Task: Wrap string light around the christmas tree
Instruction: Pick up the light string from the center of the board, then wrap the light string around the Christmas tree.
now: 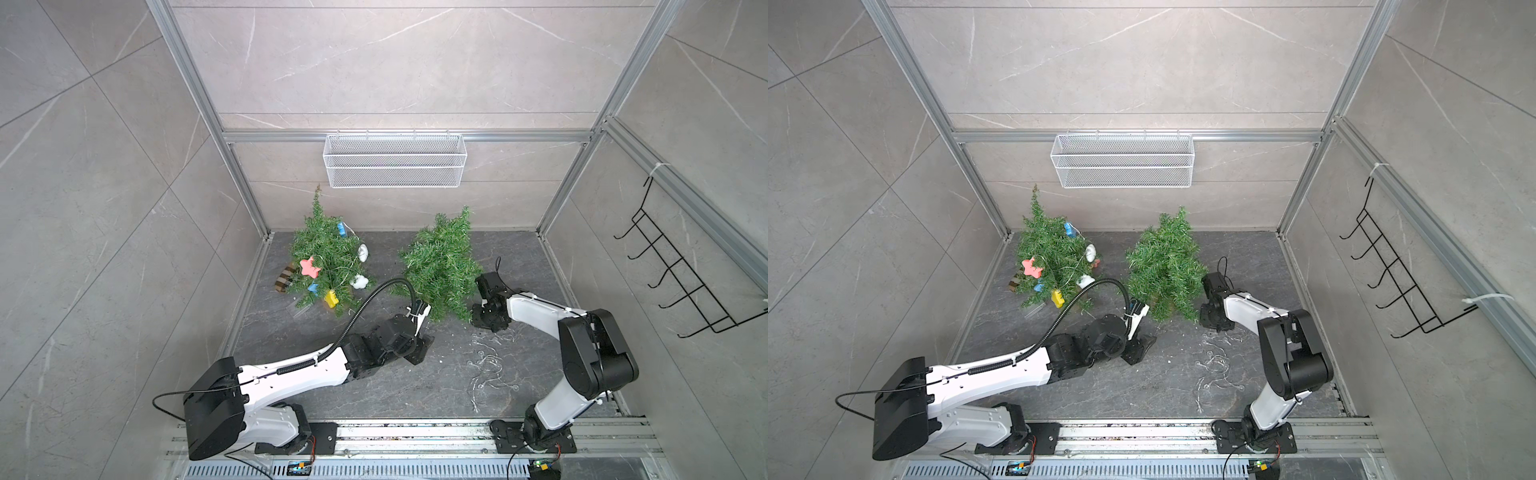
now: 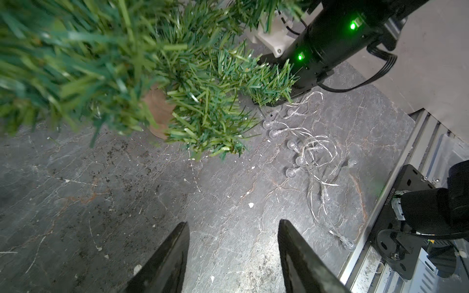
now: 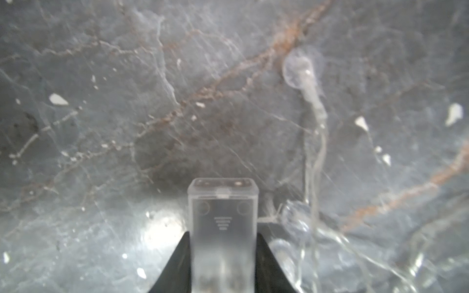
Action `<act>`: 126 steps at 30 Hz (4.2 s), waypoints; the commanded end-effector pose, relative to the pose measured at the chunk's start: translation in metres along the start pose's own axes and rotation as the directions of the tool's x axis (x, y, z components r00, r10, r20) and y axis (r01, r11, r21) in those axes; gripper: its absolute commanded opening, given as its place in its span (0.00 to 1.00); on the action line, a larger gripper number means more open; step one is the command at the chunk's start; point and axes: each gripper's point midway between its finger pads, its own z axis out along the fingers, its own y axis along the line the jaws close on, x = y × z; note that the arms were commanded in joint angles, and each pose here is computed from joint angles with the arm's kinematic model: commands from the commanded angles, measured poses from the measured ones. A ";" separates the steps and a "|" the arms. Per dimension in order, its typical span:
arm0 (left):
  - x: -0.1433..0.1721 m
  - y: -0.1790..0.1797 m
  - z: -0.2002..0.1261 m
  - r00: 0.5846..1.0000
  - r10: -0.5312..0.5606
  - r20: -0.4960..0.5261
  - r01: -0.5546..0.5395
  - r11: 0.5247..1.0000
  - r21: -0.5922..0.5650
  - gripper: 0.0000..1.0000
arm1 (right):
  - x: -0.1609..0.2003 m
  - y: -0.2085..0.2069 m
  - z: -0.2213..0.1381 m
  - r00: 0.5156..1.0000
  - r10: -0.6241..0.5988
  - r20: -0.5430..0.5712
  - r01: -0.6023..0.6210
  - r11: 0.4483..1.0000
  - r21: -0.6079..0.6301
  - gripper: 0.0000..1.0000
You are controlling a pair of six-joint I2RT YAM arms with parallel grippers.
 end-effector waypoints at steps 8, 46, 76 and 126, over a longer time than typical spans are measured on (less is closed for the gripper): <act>-0.053 -0.024 -0.027 0.988 0.064 0.142 -0.069 0.997 0.034 0.60 | 0.007 -0.012 -0.129 0.988 0.041 0.152 -0.020 0.990 -0.138 0.25; -0.144 -0.091 -0.065 0.857 -0.018 0.515 -0.187 0.920 0.344 0.05 | -0.001 0.188 -0.421 0.928 0.021 0.372 0.340 0.356 -0.870 0.27; -0.135 0.010 -0.175 0.872 -0.279 0.403 0.200 0.953 0.225 0.00 | 0.028 0.314 -0.341 0.876 -0.275 0.397 0.481 0.432 -0.763 0.73; -0.221 0.043 -0.248 0.874 -0.107 0.473 0.154 0.986 -0.062 0.00 | 0.084 0.248 -0.105 0.384 -0.514 0.767 0.676 0.722 0.146 0.66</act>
